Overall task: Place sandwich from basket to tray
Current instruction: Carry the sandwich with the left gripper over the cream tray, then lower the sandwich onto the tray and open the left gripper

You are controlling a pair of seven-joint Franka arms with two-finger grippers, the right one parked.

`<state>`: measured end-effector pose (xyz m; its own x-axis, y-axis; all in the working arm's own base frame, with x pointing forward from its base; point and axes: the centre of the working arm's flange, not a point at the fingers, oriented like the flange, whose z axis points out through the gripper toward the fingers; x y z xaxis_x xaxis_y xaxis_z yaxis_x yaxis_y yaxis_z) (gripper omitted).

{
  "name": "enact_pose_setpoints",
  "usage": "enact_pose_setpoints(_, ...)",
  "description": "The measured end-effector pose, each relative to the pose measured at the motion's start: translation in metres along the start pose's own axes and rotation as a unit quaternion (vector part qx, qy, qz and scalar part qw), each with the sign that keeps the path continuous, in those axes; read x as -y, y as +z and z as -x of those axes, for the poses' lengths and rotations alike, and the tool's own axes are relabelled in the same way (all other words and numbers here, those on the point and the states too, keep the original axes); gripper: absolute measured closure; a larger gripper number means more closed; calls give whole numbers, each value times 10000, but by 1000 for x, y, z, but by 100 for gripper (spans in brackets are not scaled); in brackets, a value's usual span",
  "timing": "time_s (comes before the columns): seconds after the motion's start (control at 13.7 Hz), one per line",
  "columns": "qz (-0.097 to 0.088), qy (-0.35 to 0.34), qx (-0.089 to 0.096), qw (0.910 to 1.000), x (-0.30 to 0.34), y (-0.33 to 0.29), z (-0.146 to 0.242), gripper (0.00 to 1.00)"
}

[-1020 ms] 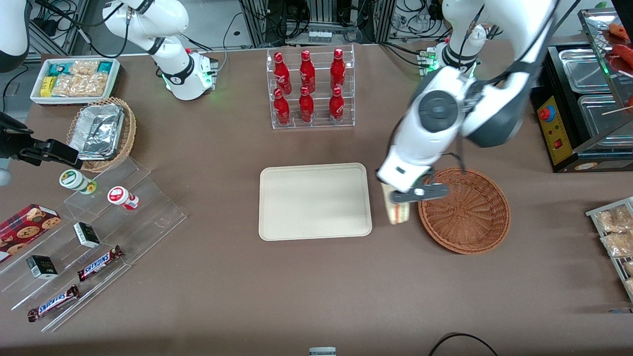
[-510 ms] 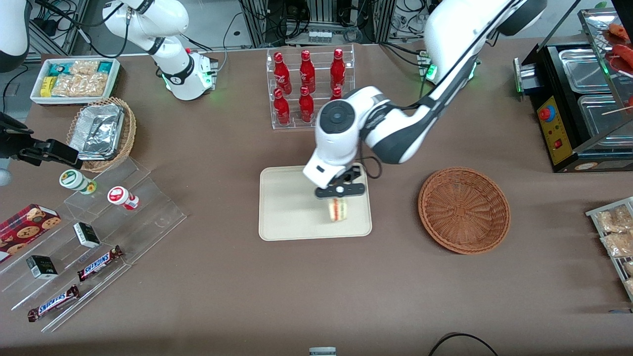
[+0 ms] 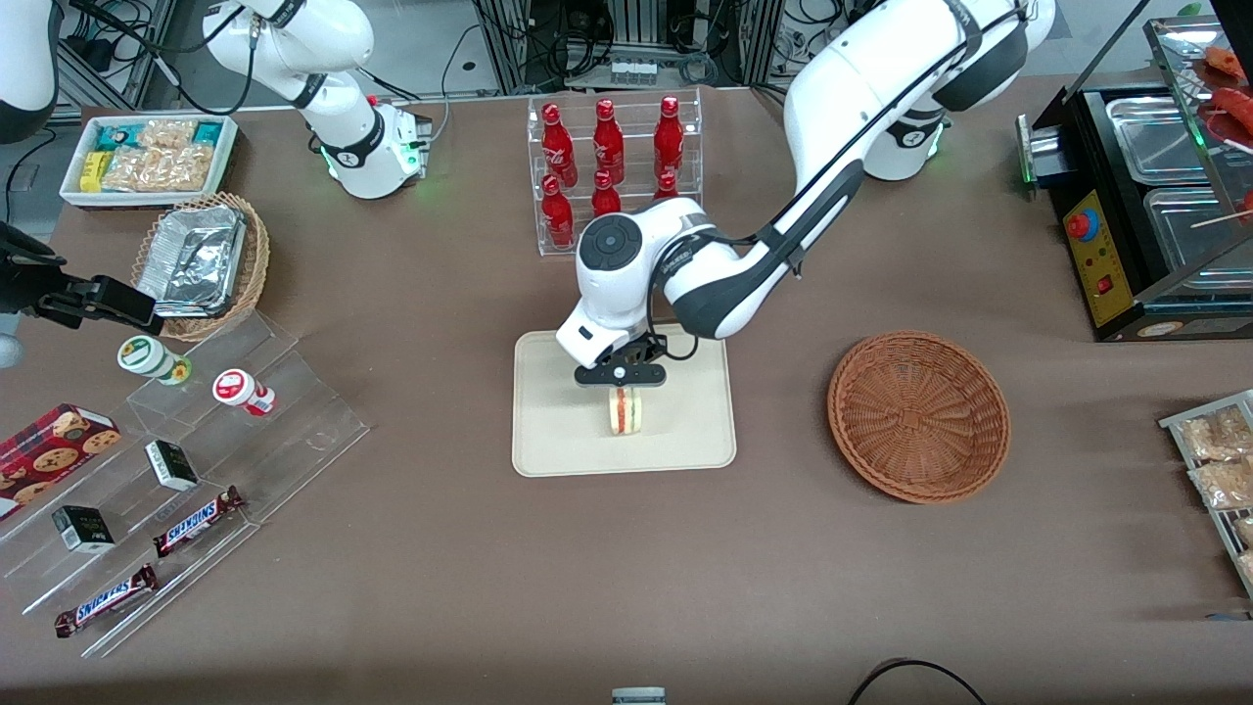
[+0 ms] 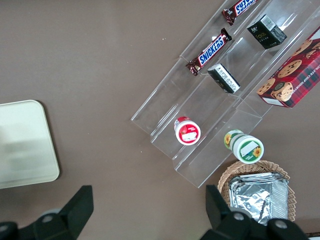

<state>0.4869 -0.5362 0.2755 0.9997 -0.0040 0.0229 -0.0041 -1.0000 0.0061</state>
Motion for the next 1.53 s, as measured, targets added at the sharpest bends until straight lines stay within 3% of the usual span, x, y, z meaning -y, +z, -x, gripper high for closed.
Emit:
enact_pose_setpoints(0.22, -36, 15, 51, 10000, 0, 13, 0, 85)
enact_pose_setpoints(0.51, 117, 98, 59, 9999, -11, 29, 8, 84)
enact_pose_setpoints(1.17, 64, -7, -147, 9999, -9, 6, -6, 0)
enact_pose_setpoints(1.38, 40, -301, -433, 9986, -2, -61, -15, 0)
enact_pose_setpoints(1.53, 37, -582, -494, 9971, 18, -115, -24, 0)
